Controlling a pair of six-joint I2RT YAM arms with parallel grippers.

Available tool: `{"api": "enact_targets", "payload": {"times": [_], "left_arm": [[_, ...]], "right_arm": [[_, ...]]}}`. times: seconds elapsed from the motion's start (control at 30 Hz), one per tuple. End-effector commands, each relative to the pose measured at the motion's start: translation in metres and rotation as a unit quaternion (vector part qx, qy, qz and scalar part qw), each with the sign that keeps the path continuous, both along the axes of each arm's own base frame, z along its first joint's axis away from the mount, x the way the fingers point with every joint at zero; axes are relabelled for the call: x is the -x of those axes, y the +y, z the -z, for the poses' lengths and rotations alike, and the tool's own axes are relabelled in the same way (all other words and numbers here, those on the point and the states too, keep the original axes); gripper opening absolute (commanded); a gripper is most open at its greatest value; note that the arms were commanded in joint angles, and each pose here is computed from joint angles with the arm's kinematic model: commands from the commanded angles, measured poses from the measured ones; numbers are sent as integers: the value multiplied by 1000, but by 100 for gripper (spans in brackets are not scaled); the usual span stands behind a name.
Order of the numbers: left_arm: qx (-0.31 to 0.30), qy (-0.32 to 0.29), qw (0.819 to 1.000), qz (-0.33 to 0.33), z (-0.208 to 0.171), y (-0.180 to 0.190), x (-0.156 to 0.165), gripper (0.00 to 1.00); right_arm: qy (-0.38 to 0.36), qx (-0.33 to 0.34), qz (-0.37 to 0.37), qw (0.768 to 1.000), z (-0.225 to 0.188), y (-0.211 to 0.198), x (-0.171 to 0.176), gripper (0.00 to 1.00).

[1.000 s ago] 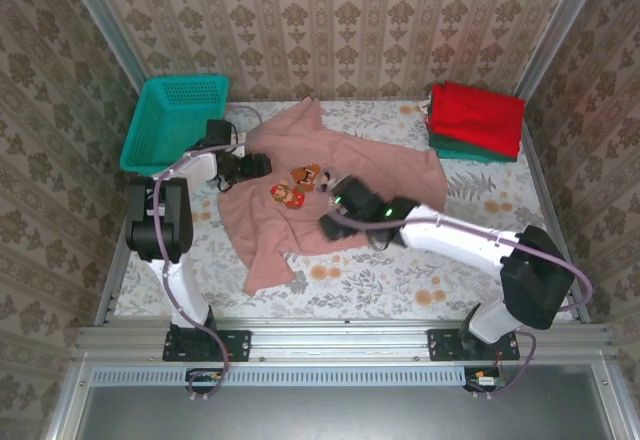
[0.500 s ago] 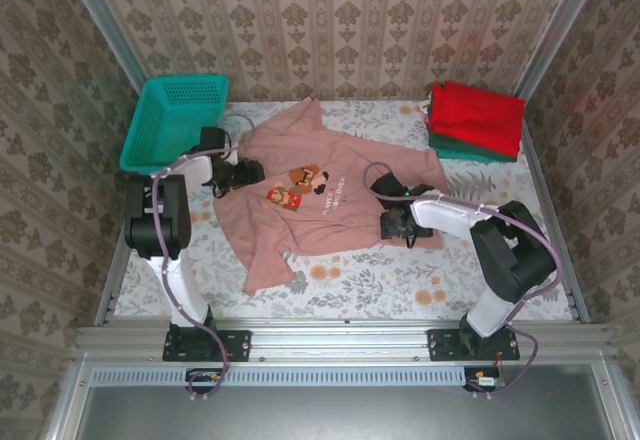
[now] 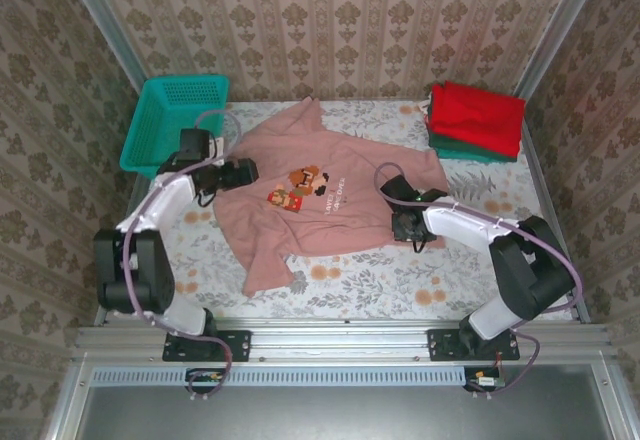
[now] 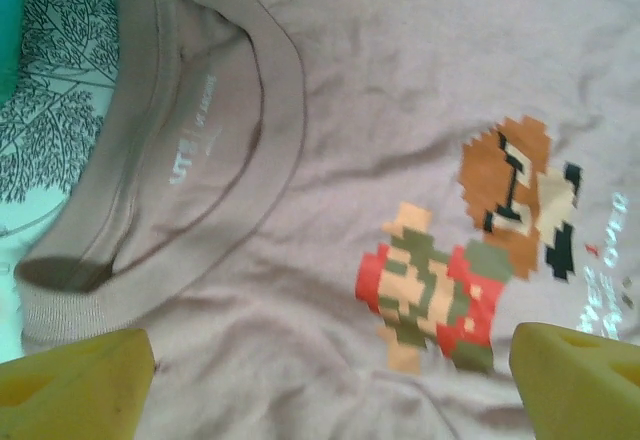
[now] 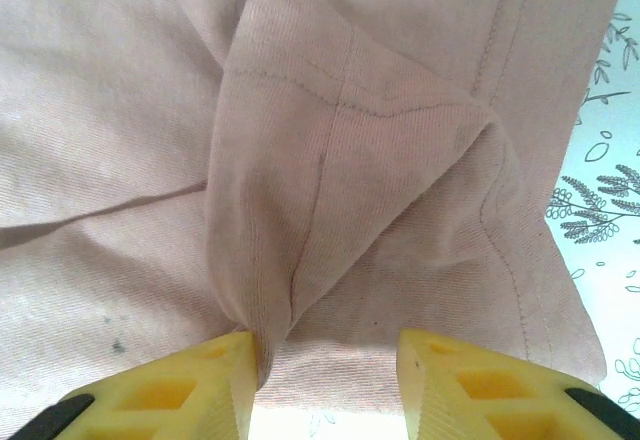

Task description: Fold and stack the t-shirts

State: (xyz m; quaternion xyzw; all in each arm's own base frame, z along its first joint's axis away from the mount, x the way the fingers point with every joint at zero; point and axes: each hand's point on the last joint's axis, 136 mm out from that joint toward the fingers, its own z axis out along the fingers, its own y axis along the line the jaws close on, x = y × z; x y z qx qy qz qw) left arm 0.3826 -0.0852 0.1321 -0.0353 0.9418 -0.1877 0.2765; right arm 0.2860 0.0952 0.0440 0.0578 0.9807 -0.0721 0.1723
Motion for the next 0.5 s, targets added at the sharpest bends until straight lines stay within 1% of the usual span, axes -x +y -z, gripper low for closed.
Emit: {"api": "enact_targets", "payload": {"times": [0.0,0.07,0.13,0.27,0.3,0.33,0.37,0.4,0.47], "left_arm": [[5,14,1000,1,14,-8,36,100],[11,20,1000,-8,25,-9,55,100],[24,12,1000,-10,36,-13,67,100],[11,34,999,-12,57,-10,82,100],[8,40,999,-13,62,-8,83,100],[5,48,999,-15,65,-6,85,100],[4,54,998,-17,68,-5,85,99],[6,57,998,-17,68,-4,85,96],[5,61,998,-21,70,0,84,93]], "right_arm": [[-44,-35,15,998,-19,8,-14,46],[-45,-32,27,998,-14,3,-18,47],[-37,-38,39,998,-3,2,-27,46],[-9,-28,43,999,16,3,-32,43],[-6,-27,45,999,17,3,-33,38],[-4,-26,45,999,15,4,-33,30],[0,-23,47,999,12,3,-30,24],[-5,-18,45,999,4,3,-27,19],[-20,-12,39,999,-13,4,-18,12]]}}
